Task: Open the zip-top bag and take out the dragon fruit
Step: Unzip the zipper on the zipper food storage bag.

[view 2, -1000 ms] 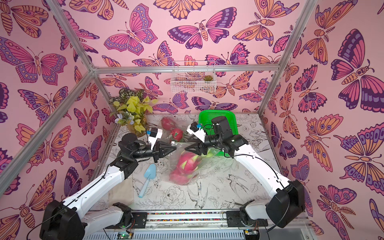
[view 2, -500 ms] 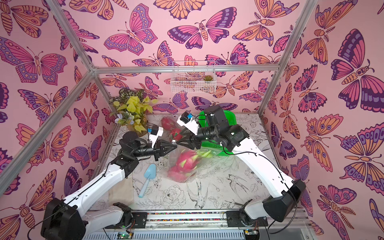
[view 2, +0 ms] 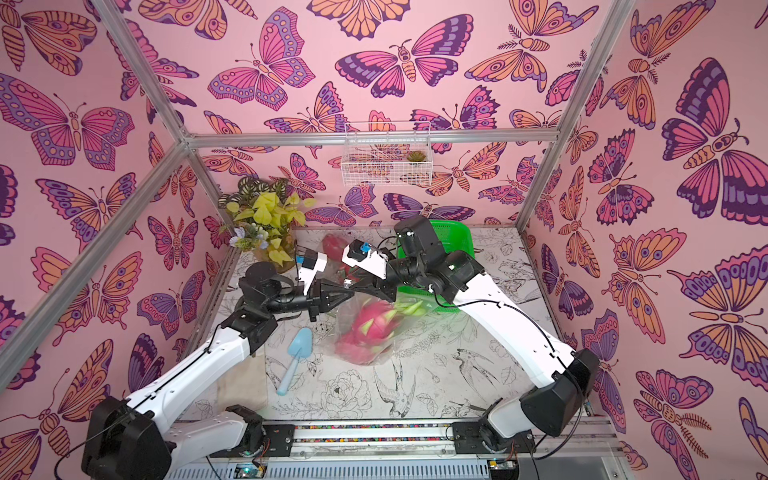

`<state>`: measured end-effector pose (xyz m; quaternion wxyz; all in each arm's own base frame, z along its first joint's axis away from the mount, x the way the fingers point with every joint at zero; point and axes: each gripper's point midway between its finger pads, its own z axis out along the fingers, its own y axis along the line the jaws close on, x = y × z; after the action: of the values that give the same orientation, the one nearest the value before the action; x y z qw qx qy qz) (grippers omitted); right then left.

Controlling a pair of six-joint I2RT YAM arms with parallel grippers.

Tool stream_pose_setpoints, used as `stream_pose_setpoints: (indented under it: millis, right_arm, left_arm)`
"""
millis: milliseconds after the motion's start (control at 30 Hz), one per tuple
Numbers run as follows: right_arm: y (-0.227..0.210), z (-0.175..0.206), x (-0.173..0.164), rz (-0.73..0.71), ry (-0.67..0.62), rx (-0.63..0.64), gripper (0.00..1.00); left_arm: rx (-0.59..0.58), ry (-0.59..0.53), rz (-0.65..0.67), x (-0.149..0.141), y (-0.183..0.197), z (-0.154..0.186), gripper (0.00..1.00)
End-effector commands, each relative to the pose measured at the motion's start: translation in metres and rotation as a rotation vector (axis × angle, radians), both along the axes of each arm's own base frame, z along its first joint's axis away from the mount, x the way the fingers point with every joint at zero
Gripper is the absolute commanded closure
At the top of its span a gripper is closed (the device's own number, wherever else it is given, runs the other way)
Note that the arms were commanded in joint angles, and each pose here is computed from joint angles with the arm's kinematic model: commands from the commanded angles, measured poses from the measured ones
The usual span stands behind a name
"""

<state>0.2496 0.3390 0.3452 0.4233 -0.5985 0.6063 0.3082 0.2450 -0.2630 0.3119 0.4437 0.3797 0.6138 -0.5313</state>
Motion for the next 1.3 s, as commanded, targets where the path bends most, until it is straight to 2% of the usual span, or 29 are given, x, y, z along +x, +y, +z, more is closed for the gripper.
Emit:
stream_pose_setpoints:
  millis: [0, 500, 733, 867, 900, 967, 1033, 1067, 1267]
  right_arm:
    - [0.005, 0.004, -0.009, 0.073, -0.053, 0.025, 0.66]
    - [0.008, 0.004, -0.008, 0.105, -0.091, 0.022, 0.78]
    - [0.007, 0.001, -0.007, 0.109, -0.103, 0.011, 1.0]
    - [0.007, 0.002, -0.005, 0.097, -0.111, 0.006, 1.0]
    - [0.007, 0.002, -0.005, 0.094, -0.11, 0.006, 1.0]
    - [0.006, 0.004, -0.006, 0.094, -0.109, 0.01, 1.0]
    - [0.006, 0.006, -0.005, 0.087, -0.097, 0.017, 1.0]
    - [0.005, 0.008, -0.006, 0.084, -0.087, 0.023, 1.0]
    - [0.003, 0.015, -0.01, 0.101, -0.045, 0.042, 1.0]
  left_arm:
    - [-0.026, -0.042, -0.026, -0.005, -0.002, 0.019, 1.0]
    - [-0.023, -0.027, -0.042, -0.001, -0.007, 0.018, 1.0]
    - [-0.023, -0.029, -0.045, -0.001, -0.008, 0.019, 1.0]
    - [-0.02, -0.034, -0.047, -0.001, -0.008, 0.018, 1.0]
    - [-0.018, -0.039, -0.05, -0.002, -0.008, 0.017, 0.98]
    - [-0.015, -0.057, -0.051, -0.002, -0.007, 0.017, 0.84]
    - [-0.012, -0.072, -0.045, -0.002, -0.007, 0.017, 0.64]
    - [-0.011, -0.08, -0.049, -0.003, -0.007, 0.017, 0.58]
    - [-0.009, -0.123, -0.082, -0.009, -0.007, 0.017, 0.58]
